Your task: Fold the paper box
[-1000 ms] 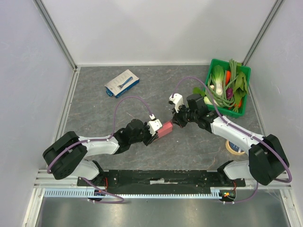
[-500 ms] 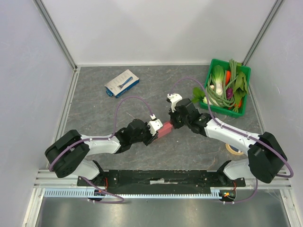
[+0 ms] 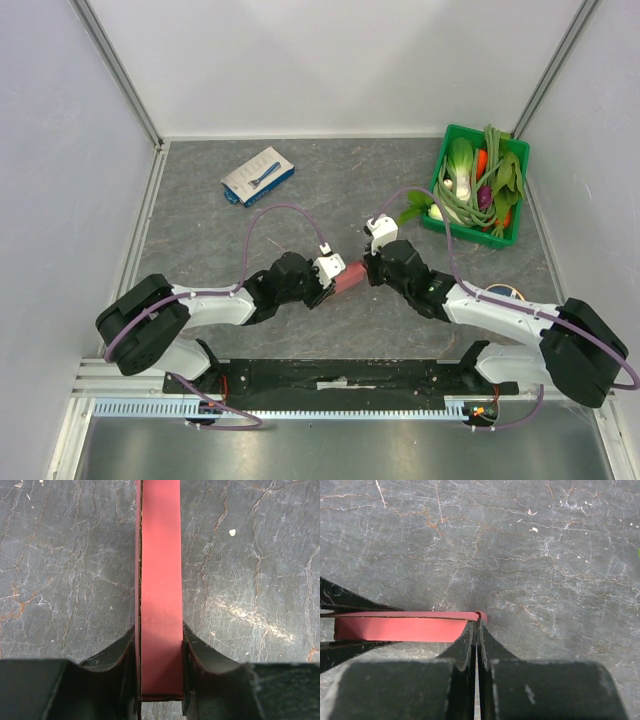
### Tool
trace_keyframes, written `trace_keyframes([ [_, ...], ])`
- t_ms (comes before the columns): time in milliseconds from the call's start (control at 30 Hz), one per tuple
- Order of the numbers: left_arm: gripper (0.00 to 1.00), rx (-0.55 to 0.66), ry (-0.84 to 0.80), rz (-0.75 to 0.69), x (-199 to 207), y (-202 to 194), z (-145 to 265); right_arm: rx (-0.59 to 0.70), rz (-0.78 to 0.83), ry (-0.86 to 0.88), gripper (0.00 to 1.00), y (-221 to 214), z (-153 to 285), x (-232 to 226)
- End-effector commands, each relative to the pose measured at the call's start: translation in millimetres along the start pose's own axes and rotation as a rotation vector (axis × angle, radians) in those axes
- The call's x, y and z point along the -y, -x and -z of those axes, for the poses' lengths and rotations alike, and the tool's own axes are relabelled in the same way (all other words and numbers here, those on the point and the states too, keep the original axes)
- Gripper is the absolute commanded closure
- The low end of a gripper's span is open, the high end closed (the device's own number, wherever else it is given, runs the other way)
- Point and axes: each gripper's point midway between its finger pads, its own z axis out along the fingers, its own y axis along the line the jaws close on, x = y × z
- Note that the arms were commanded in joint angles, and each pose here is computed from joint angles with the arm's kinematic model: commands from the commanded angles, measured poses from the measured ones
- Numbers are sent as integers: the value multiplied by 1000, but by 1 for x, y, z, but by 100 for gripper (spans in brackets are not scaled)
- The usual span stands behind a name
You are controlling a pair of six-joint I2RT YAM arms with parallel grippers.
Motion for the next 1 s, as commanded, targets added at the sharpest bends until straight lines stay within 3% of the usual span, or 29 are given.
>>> trace_keyframes([
  [0, 71, 57, 32, -41, -11, 21, -5, 53, 90, 61, 100, 3, 1, -9],
  [400, 68, 59, 25, -39, -9, 21, -5, 105, 60, 74, 100, -34, -6, -2],
  [433, 65, 59, 35, -29, -11, 22, -5, 105, 42, 67, 100, -37, -6, 0],
  [467, 53, 55, 44, -24, -12, 21, -5, 112, 22, 64, 100, -37, -4, 1],
  [567, 38, 61, 82, 34, -19, 36, -3, 130, -25, 35, 100, -36, 0, 3],
  [767, 21, 162, 111, 201, -21, 82, 24, 112, -53, -24, 100, -38, 0, 3],
  [967, 18, 229, 239, 404, -41, 105, 72, 68, -68, -76, 100, -39, -3, 3],
])
